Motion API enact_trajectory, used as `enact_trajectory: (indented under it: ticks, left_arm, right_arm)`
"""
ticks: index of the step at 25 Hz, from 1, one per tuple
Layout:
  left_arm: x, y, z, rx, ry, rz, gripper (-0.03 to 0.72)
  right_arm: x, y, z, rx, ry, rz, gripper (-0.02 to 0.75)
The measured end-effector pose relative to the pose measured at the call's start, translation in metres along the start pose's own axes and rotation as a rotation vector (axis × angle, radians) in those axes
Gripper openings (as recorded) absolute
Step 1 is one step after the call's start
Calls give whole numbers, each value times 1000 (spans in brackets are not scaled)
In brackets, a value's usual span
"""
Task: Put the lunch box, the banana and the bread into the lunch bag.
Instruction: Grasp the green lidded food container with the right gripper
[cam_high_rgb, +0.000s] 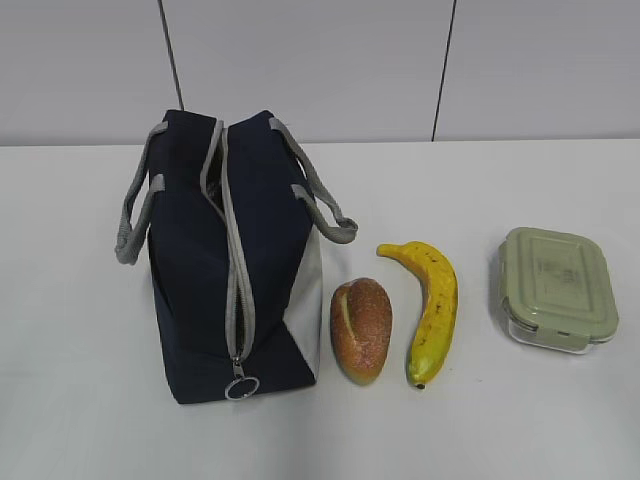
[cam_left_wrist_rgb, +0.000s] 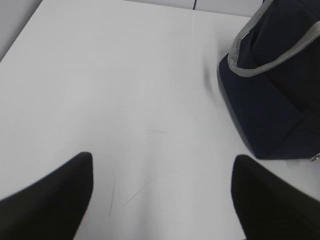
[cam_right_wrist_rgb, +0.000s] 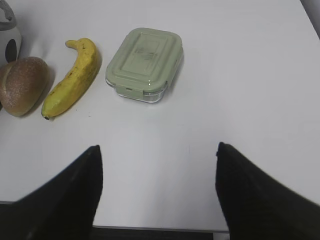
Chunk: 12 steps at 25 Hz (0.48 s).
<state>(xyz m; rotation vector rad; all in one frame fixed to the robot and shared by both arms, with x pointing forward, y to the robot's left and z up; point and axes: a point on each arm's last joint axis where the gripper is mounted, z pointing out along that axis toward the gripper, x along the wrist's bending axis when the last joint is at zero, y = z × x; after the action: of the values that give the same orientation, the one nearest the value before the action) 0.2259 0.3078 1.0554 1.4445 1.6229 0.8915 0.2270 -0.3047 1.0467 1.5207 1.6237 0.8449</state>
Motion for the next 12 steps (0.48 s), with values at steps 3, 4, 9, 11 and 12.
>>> enact_trajectory:
  ticks: [3,4,9,11,12]
  left_arm:
    - [0,0,0,0,0,0,560]
    - [0,0,0,0,0,0,560]
    - [0,0,0,0,0,0,560]
    - [0,0,0,0,0,0,560]
    - [0,0,0,0,0,0,560]
  right_arm:
    - [0,0,0,0,0,0,524]
    - [0,0,0,0,0,0,524]
    - [0,0,0,0,0,0,524]
    - [0,0,0,0,0,0,524]
    - [0,0,0,0,0,0,524]
